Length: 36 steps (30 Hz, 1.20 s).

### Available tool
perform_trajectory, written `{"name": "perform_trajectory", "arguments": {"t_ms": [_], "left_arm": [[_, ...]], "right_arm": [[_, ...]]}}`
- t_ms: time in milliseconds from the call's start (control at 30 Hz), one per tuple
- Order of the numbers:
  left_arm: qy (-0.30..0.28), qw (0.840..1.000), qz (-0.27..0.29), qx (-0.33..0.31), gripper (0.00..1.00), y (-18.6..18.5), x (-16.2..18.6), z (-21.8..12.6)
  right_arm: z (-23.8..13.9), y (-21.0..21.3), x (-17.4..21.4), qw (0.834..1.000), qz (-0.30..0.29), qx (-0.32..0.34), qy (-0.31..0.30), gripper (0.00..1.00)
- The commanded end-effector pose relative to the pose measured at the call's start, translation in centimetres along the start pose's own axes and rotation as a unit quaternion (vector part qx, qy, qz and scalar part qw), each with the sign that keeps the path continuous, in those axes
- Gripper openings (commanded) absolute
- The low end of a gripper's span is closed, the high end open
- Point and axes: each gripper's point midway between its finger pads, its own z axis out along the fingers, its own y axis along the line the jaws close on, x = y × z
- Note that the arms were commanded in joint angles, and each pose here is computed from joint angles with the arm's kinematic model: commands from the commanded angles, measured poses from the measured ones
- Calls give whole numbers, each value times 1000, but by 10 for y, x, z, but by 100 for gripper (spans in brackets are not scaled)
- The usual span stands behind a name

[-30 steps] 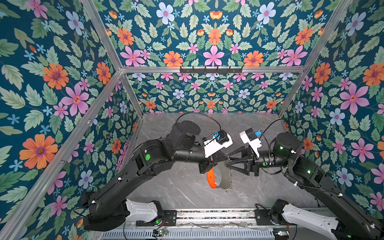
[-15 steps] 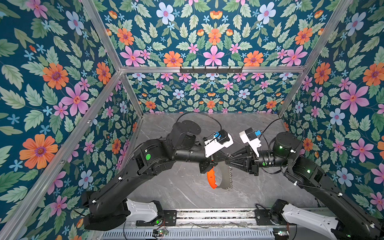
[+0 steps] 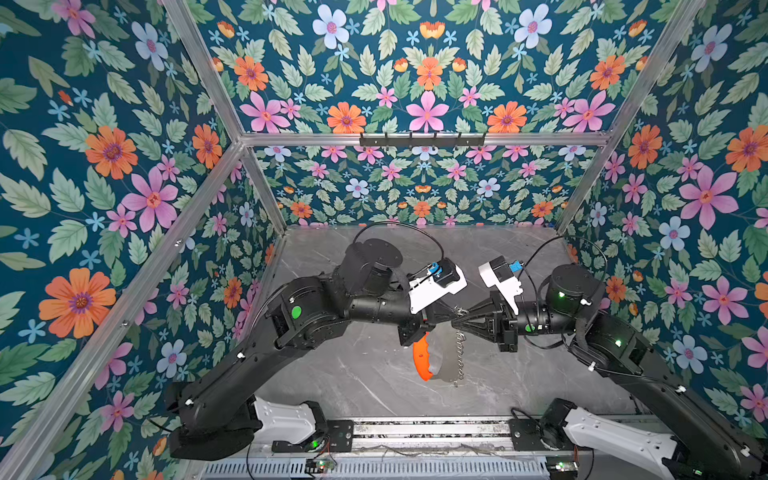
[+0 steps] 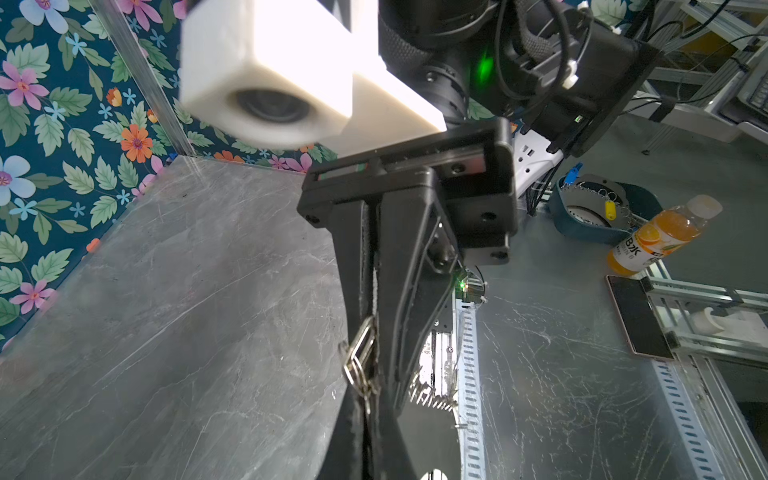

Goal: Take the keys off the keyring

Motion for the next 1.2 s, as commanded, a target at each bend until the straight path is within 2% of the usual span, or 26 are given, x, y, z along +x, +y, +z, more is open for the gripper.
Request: {"name": "perform_trajectory", "arguments": {"t_ms": [0, 400, 500, 733, 1167], "left_arm": [[-11, 1000, 0, 9, 5, -2, -6, 1], [-9, 1000, -2, 16, 18, -6, -5, -2], [-6, 1000, -3, 11, 18, -5, -4, -3], [-5, 1000, -4, -6, 9, -1, -4, -8], [-12, 1000, 0, -22, 13, 4, -10, -14]], "right_arm": [[-2, 7, -9, 1000, -23, -9, -17, 0], [-5, 9, -11, 999, -29, -7, -21, 0], [-5, 9, -11, 999, -29, -6, -20, 0], [-5, 9, -11, 999, -29, -4, -19, 0], [-4, 8, -10, 1000, -25, -5, -15, 0]]}}
